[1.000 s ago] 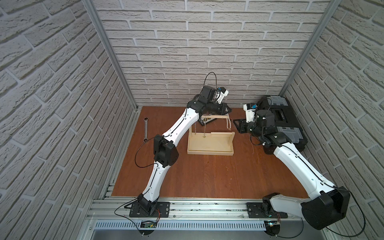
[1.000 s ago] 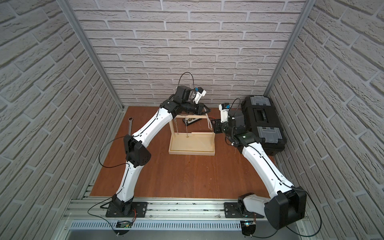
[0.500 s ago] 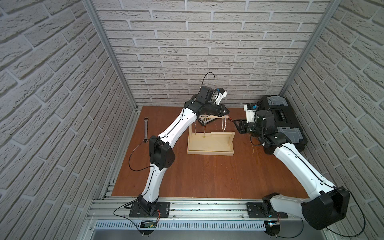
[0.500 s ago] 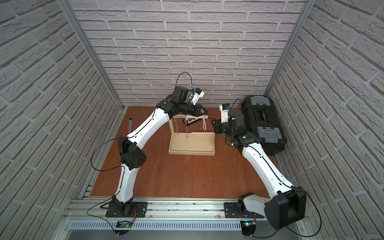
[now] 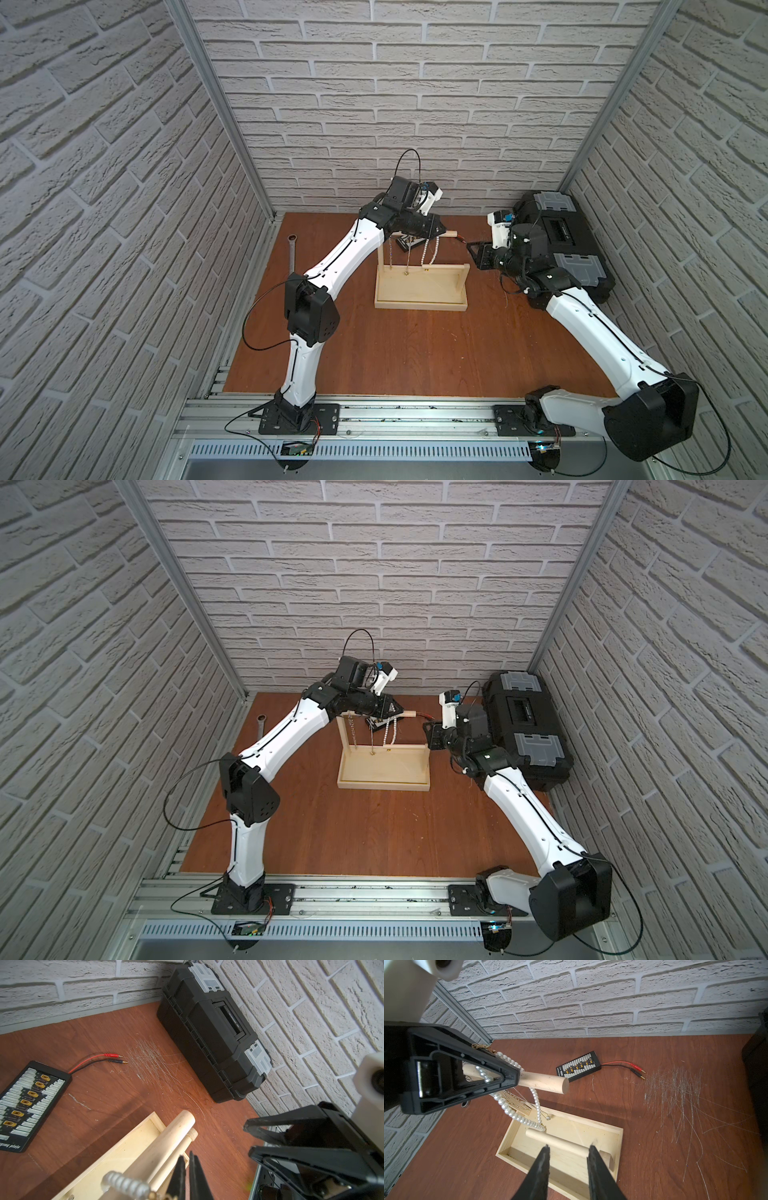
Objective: Hang the necklace on the jewelry display stand
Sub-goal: Hang the necklace on the stand.
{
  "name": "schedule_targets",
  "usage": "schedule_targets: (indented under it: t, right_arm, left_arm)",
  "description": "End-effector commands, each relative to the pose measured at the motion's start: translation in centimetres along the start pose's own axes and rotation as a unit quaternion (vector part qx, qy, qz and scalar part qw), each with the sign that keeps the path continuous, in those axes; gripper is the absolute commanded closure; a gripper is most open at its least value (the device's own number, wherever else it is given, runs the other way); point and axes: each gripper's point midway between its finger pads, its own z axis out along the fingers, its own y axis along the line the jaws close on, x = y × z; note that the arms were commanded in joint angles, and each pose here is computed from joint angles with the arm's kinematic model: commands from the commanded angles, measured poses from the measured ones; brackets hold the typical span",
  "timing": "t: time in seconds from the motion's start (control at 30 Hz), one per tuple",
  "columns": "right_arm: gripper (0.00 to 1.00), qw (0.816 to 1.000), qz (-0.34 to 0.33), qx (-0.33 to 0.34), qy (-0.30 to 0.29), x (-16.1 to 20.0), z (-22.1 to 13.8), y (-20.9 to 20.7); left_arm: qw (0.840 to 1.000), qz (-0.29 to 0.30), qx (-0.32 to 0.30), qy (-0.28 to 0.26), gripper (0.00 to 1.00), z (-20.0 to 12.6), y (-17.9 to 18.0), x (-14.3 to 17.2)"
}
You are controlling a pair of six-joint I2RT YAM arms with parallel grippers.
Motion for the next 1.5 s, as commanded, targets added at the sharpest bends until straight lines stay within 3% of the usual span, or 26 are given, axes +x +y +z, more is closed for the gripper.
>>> schedule_targets:
  t: [0.0,0.3,0.67,1.1,1.47]
  right_arm:
    - [0.67,1.000,0.002,-0.009,-0.025,-1.1,-0.7,0.3]
    - [0.67,1.000,0.004,-0.008,-0.021,-0.8,-0.5,0.2]
    - [0.67,1.000,0.009,-0.012,-0.017,-0.5,-0.2,0.3]
    - [0.68,0.996,0.023,-0.088,-0.007,-1.4,1.3,3.5]
    - [0.67,0.993,0.011,-0.113,0.006,-2.5,3.8,6.1]
  left_arm:
    - [1.000,0.013,-0.009,-0.018,0.89,-1.2,-0.2,-0.8]
    - [1.000,-0.005,-0.016,-0.002,0.80,-0.6,0.6,0.2]
    - [0.999,-0.014,-0.038,0.002,0.80,-1.1,1.3,1.3]
    - [0.999,-0.007,-0.034,-0.033,0.80,-3.9,-0.9,-0.4]
    - [0.993,-0.010,-0.090,-0.071,0.79,-8.4,-0.4,-0.1]
